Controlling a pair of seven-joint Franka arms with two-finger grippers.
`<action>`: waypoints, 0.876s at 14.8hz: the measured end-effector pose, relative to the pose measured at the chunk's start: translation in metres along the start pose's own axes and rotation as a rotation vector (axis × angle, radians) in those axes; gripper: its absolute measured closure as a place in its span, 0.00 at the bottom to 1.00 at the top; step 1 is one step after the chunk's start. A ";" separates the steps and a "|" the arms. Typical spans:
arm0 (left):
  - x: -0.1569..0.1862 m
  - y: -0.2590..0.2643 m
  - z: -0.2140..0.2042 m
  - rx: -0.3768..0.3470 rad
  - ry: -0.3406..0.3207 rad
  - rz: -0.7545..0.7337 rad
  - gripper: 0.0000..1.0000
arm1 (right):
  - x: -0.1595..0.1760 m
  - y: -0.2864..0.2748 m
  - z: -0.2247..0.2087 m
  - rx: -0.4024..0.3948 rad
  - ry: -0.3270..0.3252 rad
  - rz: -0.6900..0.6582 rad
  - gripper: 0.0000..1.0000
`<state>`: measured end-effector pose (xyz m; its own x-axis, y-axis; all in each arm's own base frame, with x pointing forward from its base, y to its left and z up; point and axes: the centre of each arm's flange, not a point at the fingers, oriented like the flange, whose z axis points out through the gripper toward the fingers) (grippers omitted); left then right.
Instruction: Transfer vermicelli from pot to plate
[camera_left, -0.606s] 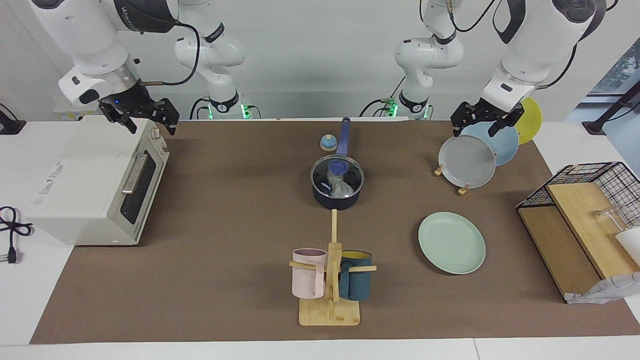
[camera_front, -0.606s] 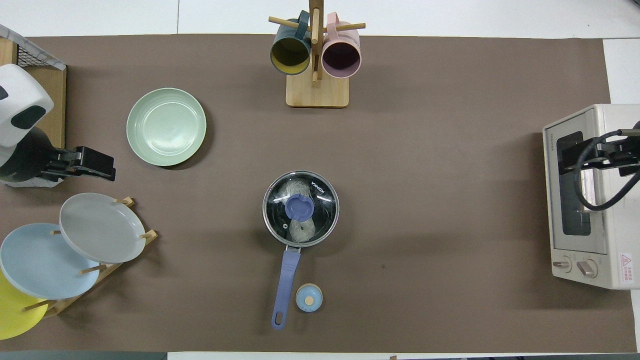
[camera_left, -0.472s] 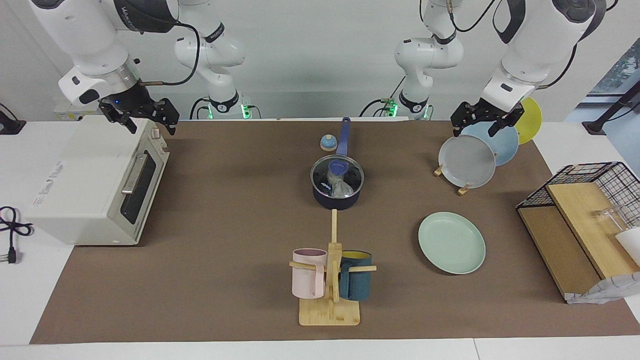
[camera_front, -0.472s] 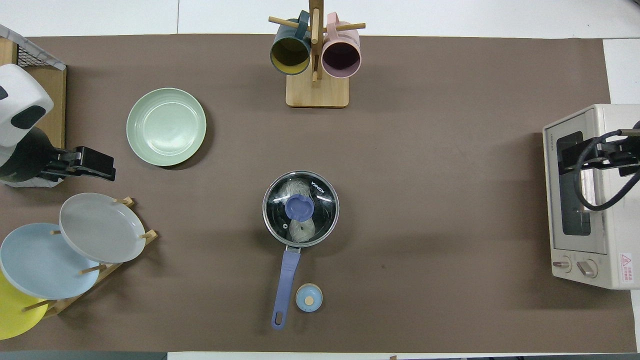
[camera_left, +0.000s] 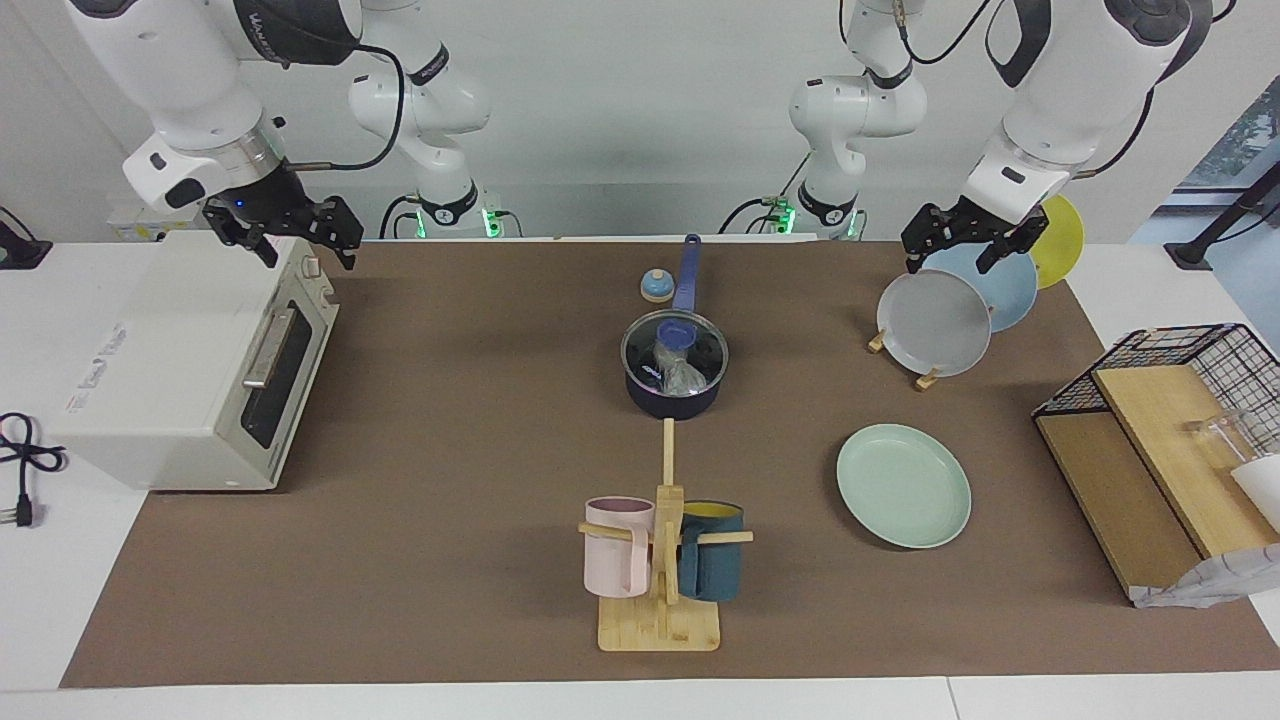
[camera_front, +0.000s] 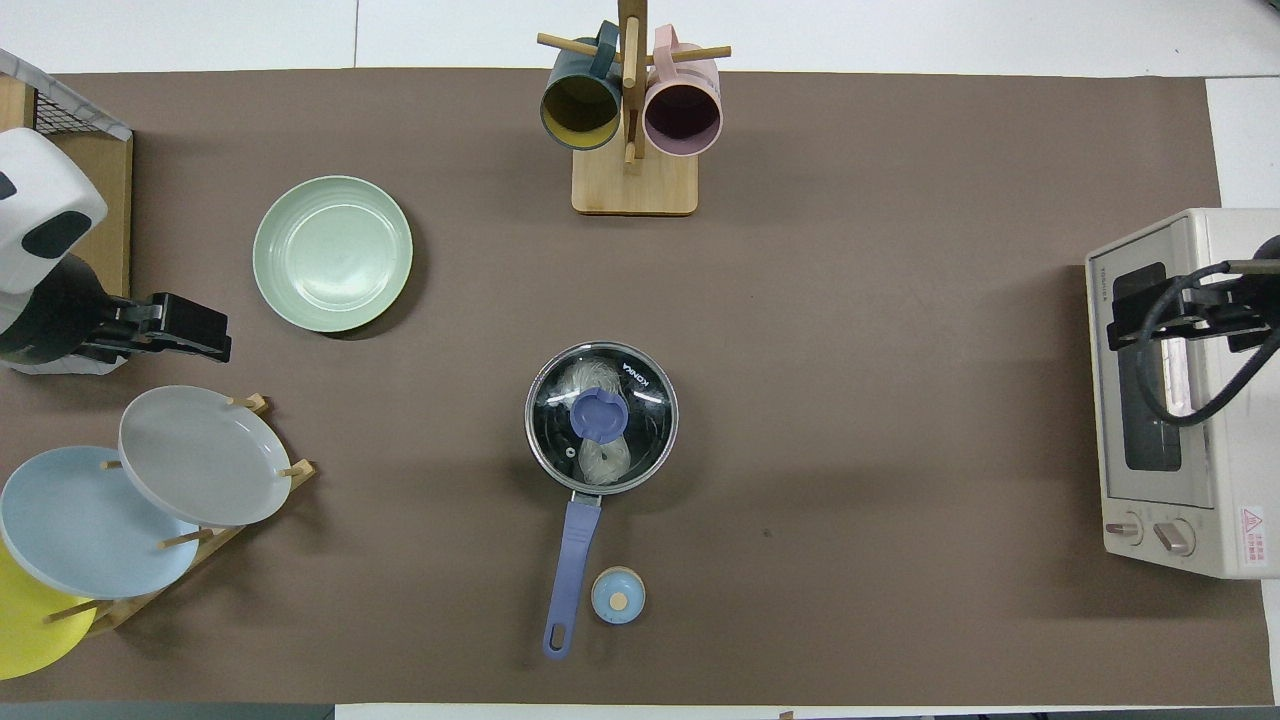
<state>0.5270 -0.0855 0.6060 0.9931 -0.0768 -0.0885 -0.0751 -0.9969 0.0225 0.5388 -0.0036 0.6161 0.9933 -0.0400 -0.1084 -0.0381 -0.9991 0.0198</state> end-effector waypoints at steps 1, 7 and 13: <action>0.000 0.000 0.000 0.000 0.000 0.000 0.00 | 0.000 -0.008 0.000 -0.001 0.001 0.002 0.00; 0.000 0.000 0.000 0.000 0.000 0.000 0.00 | -0.009 -0.088 -0.002 -0.016 0.007 0.013 0.00; 0.000 0.000 0.000 0.000 0.000 0.000 0.00 | -0.004 -0.181 0.003 -0.002 0.010 0.037 0.00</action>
<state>0.5270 -0.0855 0.6060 0.9931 -0.0768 -0.0885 -0.0751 -0.9969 0.0226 0.5418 0.1775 0.6104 0.9923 -0.0770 -0.0972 -0.0748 -0.9969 0.0261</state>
